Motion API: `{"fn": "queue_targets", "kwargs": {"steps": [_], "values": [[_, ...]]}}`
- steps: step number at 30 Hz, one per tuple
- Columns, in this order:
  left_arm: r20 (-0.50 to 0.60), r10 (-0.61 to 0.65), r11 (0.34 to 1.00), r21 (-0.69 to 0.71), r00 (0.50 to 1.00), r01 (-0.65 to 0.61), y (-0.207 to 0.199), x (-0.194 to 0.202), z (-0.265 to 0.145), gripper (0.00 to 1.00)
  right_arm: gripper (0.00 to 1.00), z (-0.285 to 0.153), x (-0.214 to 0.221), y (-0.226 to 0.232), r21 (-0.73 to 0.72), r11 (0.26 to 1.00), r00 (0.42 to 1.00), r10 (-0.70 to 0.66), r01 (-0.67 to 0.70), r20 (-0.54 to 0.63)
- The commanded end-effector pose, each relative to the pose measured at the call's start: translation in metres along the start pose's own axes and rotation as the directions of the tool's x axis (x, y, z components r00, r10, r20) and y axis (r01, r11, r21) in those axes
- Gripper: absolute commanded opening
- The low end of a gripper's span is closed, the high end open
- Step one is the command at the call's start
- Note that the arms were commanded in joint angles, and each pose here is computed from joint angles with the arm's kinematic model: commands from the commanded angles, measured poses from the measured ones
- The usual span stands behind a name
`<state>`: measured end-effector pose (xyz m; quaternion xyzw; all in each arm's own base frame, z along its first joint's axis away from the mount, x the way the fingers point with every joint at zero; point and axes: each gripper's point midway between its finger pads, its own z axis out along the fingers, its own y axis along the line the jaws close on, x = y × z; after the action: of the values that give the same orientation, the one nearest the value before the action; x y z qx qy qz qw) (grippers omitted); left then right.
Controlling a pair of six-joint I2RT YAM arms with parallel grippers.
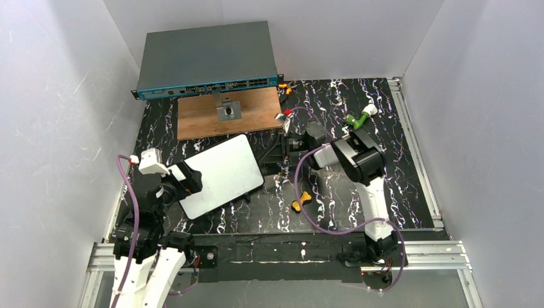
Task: Erase the whiteboard
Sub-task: Reset both arms
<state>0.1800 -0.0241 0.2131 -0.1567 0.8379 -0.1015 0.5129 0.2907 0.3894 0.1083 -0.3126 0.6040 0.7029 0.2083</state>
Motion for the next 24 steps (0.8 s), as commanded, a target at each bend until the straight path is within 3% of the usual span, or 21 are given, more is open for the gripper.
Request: {"fn": "queue_targets", "kwargs": {"steps": [1, 4, 6, 8, 11, 14, 17, 22, 24], "values": [[0.034, 0.014, 0.991, 0.134, 0.999, -0.018, -0.033, -0.03, -0.014, 0.99, 0.72, -0.027, -0.038, 0.039, 0.051, 0.985, 0.986, -0.162, 0.163, -0.026], [-0.041, 0.036, 0.979, 0.2, 0.999, -0.027, -0.053, -0.035, -0.016, 0.99, 0.74, -0.052, -0.049, 0.042, 0.229, 0.941, 0.968, -0.231, 0.248, -0.098], [-0.088, 0.043, 0.974, 0.225, 0.995, -0.022, -0.062, -0.038, -0.016, 0.99, 0.76, -0.082, -0.037, 0.039, 0.426, 0.867, 0.958, -0.171, 0.258, -0.232], [-0.105, 0.046, 0.975, 0.223, 0.993, -0.021, -0.067, -0.043, -0.013, 0.99, 0.77, -0.118, -0.049, 0.041, 0.601, 0.745, 0.949, -0.136, 0.288, -0.286], [-0.088, 0.076, 0.98, 0.192, 0.993, -0.058, -0.063, -0.054, -0.014, 0.99, 0.77, -0.181, -0.08, 0.064, 0.767, 0.573, 0.957, -0.168, 0.29, -0.236], [-0.054, 0.118, 0.983, 0.151, 0.992, -0.109, -0.055, -0.064, -0.017, 0.99, 0.77, -0.241, -0.108, 0.104, 0.882, 0.366, 0.933, -0.307, 0.297, -0.187], [-0.025, 0.146, 0.982, 0.123, 0.989, -0.142, -0.05, -0.071, -0.017, 0.99, 0.79, -0.289, -0.117, 0.131, 0.961, 0.17, 0.929, -0.337, 0.217, -0.15], [-0.015, 0.148, 0.979, 0.145, 0.989, -0.144, -0.055, -0.073, -0.015, 0.99, 0.75, -0.297, -0.104, 0.18, 0.944, 0.258, 0.925, -0.367, 0.207, -0.103], [-0.014, 0.146, 0.979, 0.147, 0.989, -0.142, -0.055, -0.071, -0.016, 0.99, 0.79, -0.306, -0.109, 0.19, 0.965, 0.213, 0.915, -0.4, 0.151, -0.055]]}}
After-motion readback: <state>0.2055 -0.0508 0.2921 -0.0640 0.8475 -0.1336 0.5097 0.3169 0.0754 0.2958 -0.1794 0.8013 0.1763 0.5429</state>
